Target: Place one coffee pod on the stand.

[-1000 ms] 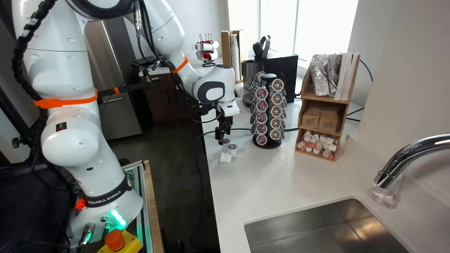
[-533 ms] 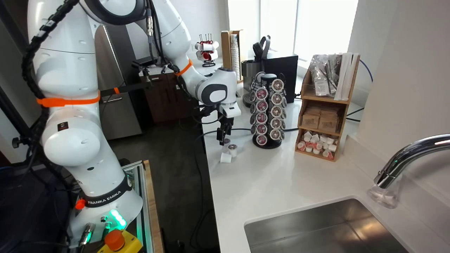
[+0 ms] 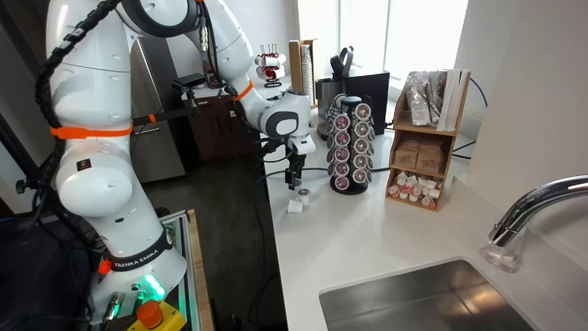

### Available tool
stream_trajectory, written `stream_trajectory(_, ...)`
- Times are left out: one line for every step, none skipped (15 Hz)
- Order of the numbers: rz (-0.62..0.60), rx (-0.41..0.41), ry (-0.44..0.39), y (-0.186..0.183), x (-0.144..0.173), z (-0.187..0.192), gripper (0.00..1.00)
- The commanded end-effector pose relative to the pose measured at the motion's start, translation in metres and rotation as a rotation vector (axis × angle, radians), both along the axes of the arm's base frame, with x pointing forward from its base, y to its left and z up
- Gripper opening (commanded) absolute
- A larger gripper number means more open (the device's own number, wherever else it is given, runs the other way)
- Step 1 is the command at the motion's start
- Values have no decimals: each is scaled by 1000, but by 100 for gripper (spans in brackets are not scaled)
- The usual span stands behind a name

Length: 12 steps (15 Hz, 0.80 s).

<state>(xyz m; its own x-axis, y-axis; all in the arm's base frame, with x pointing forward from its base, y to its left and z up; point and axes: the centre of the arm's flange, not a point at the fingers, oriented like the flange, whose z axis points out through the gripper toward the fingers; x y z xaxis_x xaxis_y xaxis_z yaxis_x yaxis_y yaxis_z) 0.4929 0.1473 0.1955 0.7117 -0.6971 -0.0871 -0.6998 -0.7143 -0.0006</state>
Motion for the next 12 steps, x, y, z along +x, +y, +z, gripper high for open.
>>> stream_trajectory(-17, 5, -10, 6, 1, 4, 88)
stream_trajectory(-16, 5, -12, 7, 1, 5, 90)
stream_trajectory(-13, 7, -13, 7, 1, 6, 91)
stream_trajectory(-12, 8, -11, 7, 1, 6, 80)
stream_trajectory(-12, 5, -8, 7, 2, 4, 80)
stream_trajectory(-11, 7, -5, 7, 2, 3, 77)
stream_trajectory(-12, 5, -6, 7, 2, 3, 73)
stream_trajectory(-12, 5, -5, 6, 2, 3, 73)
stream_trajectory(-12, 2, -5, 5, 2, 3, 75)
stream_trajectory(-13, 1, -6, 4, 2, 4, 72)
stream_trajectory(-13, -1, -7, 4, 1, 5, 70)
stream_trajectory(-13, -2, -9, 4, 0, 6, 66)
